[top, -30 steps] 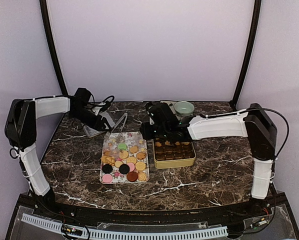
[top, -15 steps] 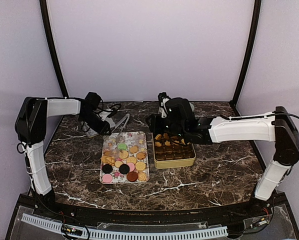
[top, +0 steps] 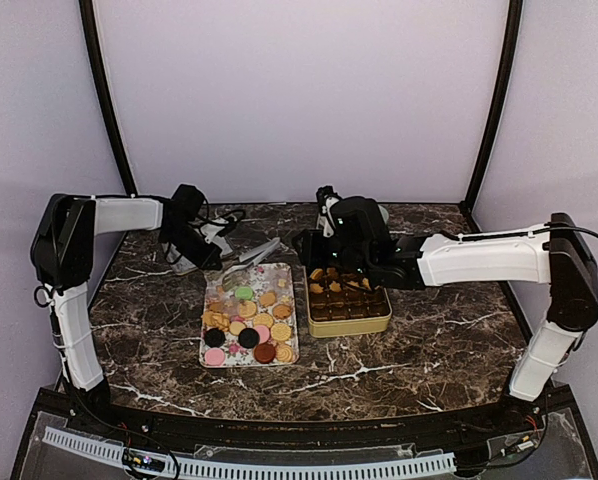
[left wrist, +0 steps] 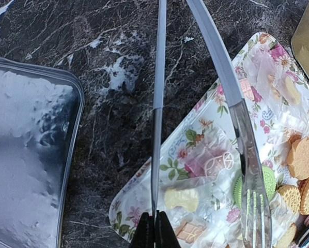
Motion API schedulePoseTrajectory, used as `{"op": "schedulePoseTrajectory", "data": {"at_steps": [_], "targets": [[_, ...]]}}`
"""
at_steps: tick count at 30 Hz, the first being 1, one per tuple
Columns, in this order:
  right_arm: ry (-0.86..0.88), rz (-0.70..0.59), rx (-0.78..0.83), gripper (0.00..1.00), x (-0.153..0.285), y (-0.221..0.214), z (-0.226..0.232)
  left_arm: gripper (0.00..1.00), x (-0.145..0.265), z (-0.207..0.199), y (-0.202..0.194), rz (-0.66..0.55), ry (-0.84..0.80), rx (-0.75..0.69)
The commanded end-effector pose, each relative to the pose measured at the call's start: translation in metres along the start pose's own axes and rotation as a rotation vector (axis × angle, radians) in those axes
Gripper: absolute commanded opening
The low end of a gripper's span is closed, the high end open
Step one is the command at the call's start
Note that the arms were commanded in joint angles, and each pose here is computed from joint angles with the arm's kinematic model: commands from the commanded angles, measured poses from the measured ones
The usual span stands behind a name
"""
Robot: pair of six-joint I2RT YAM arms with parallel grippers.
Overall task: Pack the cookies
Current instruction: Pick up the clamp from the plate.
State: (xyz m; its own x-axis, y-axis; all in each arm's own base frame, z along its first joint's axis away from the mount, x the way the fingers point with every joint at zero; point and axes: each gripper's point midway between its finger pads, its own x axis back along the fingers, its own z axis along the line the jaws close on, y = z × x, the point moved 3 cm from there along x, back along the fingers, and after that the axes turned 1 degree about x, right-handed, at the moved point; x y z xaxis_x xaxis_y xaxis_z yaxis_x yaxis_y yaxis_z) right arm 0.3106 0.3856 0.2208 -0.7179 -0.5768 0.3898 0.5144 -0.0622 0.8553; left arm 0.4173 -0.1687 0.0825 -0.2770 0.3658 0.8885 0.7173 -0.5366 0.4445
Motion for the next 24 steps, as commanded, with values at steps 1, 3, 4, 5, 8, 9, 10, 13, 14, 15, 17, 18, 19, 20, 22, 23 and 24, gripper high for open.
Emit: {"op": "schedulePoseTrajectory", "data": {"at_steps": [1,3,4,5,8,9,10,13,14,15,17,18,19,20,22,23,24], "targets": [[0.030,-0.064,-0.022,0.45,0.010,0.023,0.011,0.00,0.022,-0.005,0.008,-0.033,0.004,0.003],[0.035,-0.074,-0.028,0.45,0.011,0.026,0.013,0.00,0.032,-0.009,0.015,-0.067,-0.009,0.018],[0.039,-0.079,-0.032,0.47,0.012,0.028,0.014,0.00,0.039,-0.013,0.020,-0.089,-0.030,0.027],[0.048,-0.085,-0.037,0.49,0.013,0.031,0.015,0.00,0.047,-0.019,0.026,-0.115,-0.062,0.036],[0.104,-0.115,-0.068,0.58,0.019,0.040,0.019,0.00,0.078,-0.039,0.046,-0.220,-0.182,0.048],[0.141,-0.130,-0.088,0.62,0.023,0.044,0.021,0.00,0.092,-0.049,0.054,-0.262,-0.238,0.045],[0.186,-0.141,-0.111,0.66,0.026,0.048,0.023,0.00,0.105,-0.059,0.061,-0.298,-0.301,0.041],[0.383,-0.153,-0.157,0.81,0.037,0.042,0.027,0.00,0.148,-0.094,0.074,-0.389,-0.524,-0.004],[0.438,-0.162,-0.168,0.87,0.040,0.041,0.030,0.00,0.160,-0.103,0.075,-0.406,-0.585,-0.017],[0.497,-0.168,-0.179,0.94,0.044,0.041,0.033,0.00,0.169,-0.111,0.074,-0.418,-0.640,-0.026],[0.610,-0.184,-0.190,1.00,0.055,0.048,0.044,0.00,0.187,-0.126,0.070,-0.436,-0.740,-0.047],[0.663,-0.177,-0.193,1.00,0.057,0.049,0.050,0.00,0.193,-0.131,0.068,-0.442,-0.777,-0.057],[0.706,-0.173,-0.199,1.00,0.058,0.050,0.054,0.00,0.200,-0.137,0.064,-0.450,-0.819,-0.069],[0.745,-0.172,-0.208,1.00,0.058,0.051,0.057,0.00,0.205,-0.142,0.062,-0.461,-0.846,-0.083],[0.801,-0.186,-0.231,1.00,0.059,0.055,0.062,0.00,0.213,-0.149,0.056,-0.475,-0.883,-0.104],[0.823,-0.204,-0.239,1.00,0.060,0.060,0.064,0.00,0.215,-0.151,0.053,-0.480,-0.893,-0.114],[0.839,-0.215,-0.251,1.00,0.060,0.063,0.064,0.00,0.216,-0.153,0.051,-0.482,-0.897,-0.121]]}}
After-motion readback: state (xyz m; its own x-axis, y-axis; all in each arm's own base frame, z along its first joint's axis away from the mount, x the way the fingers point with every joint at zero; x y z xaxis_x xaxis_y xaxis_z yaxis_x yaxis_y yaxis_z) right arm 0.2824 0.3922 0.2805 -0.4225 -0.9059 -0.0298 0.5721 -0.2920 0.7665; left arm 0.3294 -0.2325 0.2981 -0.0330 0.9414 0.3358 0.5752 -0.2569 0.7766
